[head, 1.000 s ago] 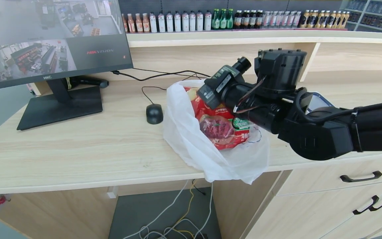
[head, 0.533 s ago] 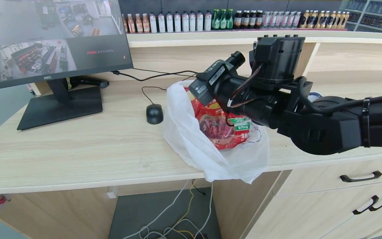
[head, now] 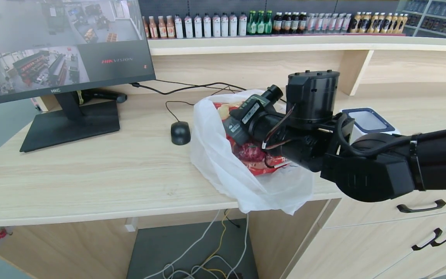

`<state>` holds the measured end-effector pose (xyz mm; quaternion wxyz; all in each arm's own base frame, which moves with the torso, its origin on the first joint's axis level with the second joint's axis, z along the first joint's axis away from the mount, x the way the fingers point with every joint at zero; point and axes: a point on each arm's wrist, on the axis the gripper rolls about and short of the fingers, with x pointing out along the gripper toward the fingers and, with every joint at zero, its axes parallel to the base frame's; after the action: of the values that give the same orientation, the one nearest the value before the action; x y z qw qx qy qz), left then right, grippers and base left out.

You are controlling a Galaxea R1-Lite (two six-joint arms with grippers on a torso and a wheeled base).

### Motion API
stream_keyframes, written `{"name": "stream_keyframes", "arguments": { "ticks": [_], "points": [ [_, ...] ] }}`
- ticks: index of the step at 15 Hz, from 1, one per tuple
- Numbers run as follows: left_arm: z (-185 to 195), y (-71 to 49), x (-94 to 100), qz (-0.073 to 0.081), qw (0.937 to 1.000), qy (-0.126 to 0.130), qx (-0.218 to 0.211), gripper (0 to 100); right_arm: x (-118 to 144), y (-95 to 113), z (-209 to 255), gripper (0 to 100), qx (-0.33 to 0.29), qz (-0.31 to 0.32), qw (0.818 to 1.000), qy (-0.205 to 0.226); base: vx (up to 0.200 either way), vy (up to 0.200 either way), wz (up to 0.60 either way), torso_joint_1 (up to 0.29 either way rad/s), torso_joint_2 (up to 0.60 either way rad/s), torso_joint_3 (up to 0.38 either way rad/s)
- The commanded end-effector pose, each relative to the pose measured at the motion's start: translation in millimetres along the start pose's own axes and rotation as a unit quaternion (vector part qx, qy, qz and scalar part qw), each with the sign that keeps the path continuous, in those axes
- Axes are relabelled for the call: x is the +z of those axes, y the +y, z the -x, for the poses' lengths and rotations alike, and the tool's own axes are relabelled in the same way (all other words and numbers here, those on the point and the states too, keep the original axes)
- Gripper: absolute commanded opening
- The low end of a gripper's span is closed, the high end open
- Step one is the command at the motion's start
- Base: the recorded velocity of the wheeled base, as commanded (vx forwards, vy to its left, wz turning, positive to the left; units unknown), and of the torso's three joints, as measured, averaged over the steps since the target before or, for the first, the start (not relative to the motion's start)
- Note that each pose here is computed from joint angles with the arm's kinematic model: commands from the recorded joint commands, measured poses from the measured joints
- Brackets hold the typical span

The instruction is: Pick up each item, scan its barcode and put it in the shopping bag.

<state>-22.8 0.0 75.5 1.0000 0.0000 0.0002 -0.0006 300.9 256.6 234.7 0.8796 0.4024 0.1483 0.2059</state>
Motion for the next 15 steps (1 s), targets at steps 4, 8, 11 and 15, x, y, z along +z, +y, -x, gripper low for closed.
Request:
{"name": "stream_keyframes", "arguments": {
  "ticks": [4,8,11,15],
  "points": [
    [0.0,0.0,0.0,0.000,1.0000,0.000,0.001,100,-0.9,-4.2,-0.3,100,-0.007,0.002,1.000,0.002,0.000,0.000,0.00,0.000,0.00,0.000],
    [0.0,0.0,0.0,0.000,1.0000,0.000,0.001,100,-1.1,-5.2,-0.2,100,-0.014,0.002,1.000,-0.004,0.000,0.000,0.00,0.000,0.00,0.000],
    [0.0,0.0,0.0,0.000,1.0000,0.000,0.000,100,-1.0,-5.6,-0.2,100,-0.019,0.001,1.000,-0.010,0.000,0.000,0.00,0.000,0.00,0.000],
    [0.0,0.0,0.0,0.000,1.0000,0.000,0.000,100,2.7,-2.1,3.5,100,-0.014,-0.001,1.000,-0.014,0.000,0.000,0.00,0.000,0.00,0.000]
  ]
}}
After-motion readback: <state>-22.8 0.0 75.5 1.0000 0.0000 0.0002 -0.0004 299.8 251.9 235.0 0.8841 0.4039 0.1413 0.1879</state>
